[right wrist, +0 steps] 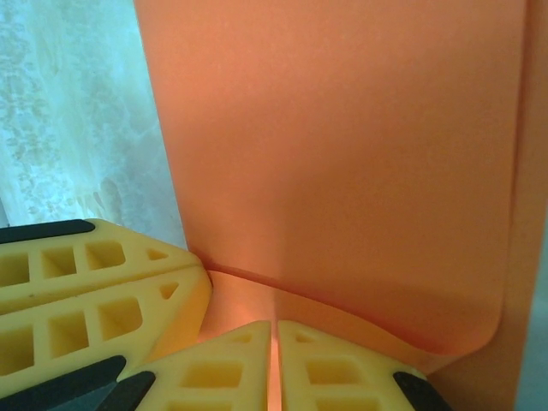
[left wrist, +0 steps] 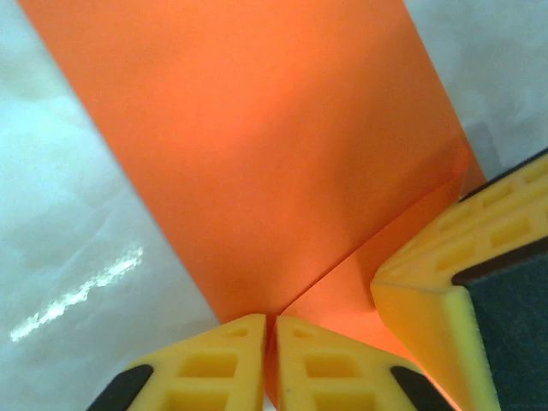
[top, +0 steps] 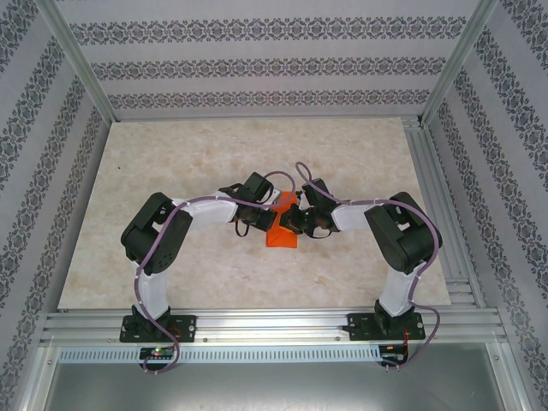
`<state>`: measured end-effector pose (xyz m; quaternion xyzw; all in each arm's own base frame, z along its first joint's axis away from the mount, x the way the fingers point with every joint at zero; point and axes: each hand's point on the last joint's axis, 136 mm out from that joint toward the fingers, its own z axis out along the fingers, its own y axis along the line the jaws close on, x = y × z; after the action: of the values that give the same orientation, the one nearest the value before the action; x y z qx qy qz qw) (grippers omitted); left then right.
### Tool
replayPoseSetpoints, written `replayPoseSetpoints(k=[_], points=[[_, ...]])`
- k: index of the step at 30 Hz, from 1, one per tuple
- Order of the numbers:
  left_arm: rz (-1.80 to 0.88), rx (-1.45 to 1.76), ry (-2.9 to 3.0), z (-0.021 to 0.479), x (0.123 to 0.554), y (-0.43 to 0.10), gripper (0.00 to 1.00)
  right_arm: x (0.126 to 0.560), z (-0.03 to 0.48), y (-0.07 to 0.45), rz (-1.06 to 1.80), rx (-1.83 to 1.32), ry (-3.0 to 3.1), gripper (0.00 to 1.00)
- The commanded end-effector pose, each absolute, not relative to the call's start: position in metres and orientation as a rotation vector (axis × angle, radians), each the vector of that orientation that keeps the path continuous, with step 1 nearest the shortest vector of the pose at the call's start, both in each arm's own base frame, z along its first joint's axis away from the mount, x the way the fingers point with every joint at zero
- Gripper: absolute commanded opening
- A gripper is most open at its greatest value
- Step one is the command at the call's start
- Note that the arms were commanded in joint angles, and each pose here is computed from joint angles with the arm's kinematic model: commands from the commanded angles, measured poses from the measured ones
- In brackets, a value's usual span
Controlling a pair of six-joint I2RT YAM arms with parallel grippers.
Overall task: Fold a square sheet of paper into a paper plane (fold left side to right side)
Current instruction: Fold the triangle a second time at the center of the table.
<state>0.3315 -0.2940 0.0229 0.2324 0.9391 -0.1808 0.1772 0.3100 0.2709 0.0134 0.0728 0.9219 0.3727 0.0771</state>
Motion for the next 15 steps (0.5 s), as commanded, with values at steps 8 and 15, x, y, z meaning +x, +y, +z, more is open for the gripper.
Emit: replayPoseSetpoints(k=[8,15], points=[[-0.621,0.449,2.506,0.113,0.347,-0.275,0.31,0.294,-0.019,0.254,0.912,0.25,2.899,0.11],[-0.978,0.413,2.468,0.125,0.295,-0.298,0.29,0.296,-0.015,0.256,0.919,0.241,2.889,0.11]])
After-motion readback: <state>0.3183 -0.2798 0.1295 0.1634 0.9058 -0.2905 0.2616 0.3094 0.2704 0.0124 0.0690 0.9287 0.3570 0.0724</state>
